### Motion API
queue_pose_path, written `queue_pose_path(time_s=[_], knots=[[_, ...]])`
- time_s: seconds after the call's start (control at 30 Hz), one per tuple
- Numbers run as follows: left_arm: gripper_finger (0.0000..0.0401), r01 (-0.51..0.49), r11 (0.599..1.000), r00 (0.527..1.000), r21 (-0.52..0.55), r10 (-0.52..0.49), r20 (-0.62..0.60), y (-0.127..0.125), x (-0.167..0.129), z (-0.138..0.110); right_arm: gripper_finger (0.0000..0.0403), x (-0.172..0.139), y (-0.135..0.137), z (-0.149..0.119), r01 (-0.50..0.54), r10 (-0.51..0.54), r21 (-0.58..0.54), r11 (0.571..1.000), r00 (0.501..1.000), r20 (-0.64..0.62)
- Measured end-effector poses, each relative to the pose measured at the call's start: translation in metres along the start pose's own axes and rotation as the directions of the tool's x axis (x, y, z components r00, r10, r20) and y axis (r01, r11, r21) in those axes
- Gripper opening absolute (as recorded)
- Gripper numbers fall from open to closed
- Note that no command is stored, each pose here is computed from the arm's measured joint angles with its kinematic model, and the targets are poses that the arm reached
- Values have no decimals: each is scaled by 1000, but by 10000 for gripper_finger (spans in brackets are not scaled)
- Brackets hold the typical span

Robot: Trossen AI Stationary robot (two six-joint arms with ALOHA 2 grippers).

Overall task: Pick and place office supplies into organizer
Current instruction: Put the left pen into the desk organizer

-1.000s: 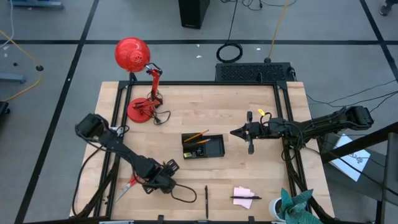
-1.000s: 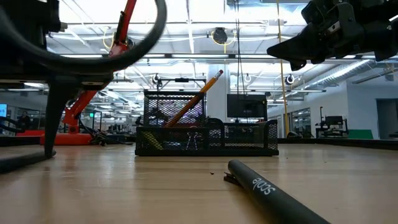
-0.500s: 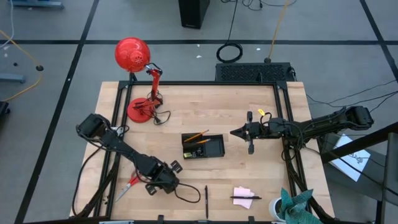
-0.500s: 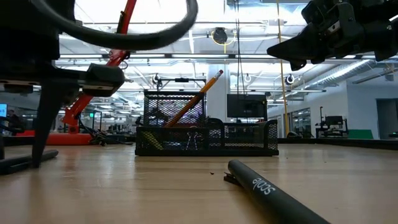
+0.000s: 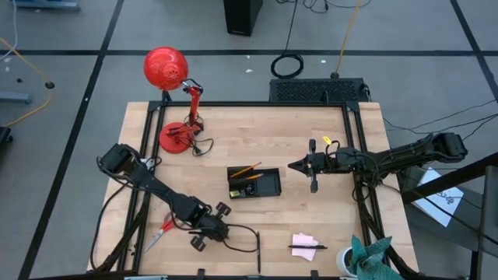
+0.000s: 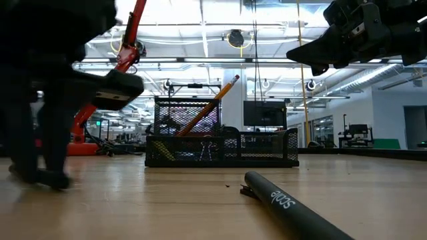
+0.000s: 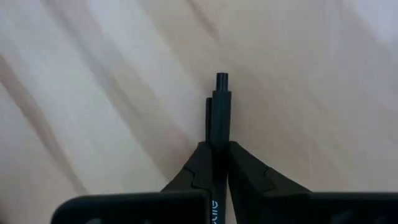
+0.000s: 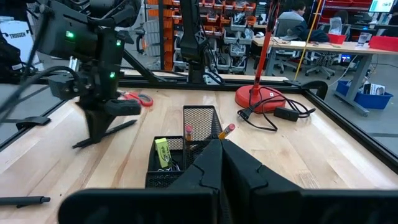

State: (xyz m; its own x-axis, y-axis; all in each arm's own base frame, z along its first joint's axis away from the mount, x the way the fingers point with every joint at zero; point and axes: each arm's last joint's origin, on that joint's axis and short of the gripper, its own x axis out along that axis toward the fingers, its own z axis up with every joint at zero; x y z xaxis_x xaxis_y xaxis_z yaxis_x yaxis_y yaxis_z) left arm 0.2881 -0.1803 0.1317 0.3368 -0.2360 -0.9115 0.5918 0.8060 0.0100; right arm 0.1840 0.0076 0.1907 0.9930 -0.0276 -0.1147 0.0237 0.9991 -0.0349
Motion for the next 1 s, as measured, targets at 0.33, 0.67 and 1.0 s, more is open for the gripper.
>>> queue_pose_path(time_s=[0.33, 0.67, 1.0], knots=[[25, -283, 958, 941, -40, 286, 182, 15, -37, 17, 0, 0, 0, 0, 0, 0, 14, 1000, 1000, 0], [26, -455, 853, 725, -257, 522, 450, 54, -128, 31, 0, 0, 0, 0, 0, 0, 14, 1000, 1000, 1], [26, -376, 766, 464, -522, 643, 609, 95, -168, 30, 0, 0, 0, 0, -3, 3, 14, 1000, 1000, 0]])
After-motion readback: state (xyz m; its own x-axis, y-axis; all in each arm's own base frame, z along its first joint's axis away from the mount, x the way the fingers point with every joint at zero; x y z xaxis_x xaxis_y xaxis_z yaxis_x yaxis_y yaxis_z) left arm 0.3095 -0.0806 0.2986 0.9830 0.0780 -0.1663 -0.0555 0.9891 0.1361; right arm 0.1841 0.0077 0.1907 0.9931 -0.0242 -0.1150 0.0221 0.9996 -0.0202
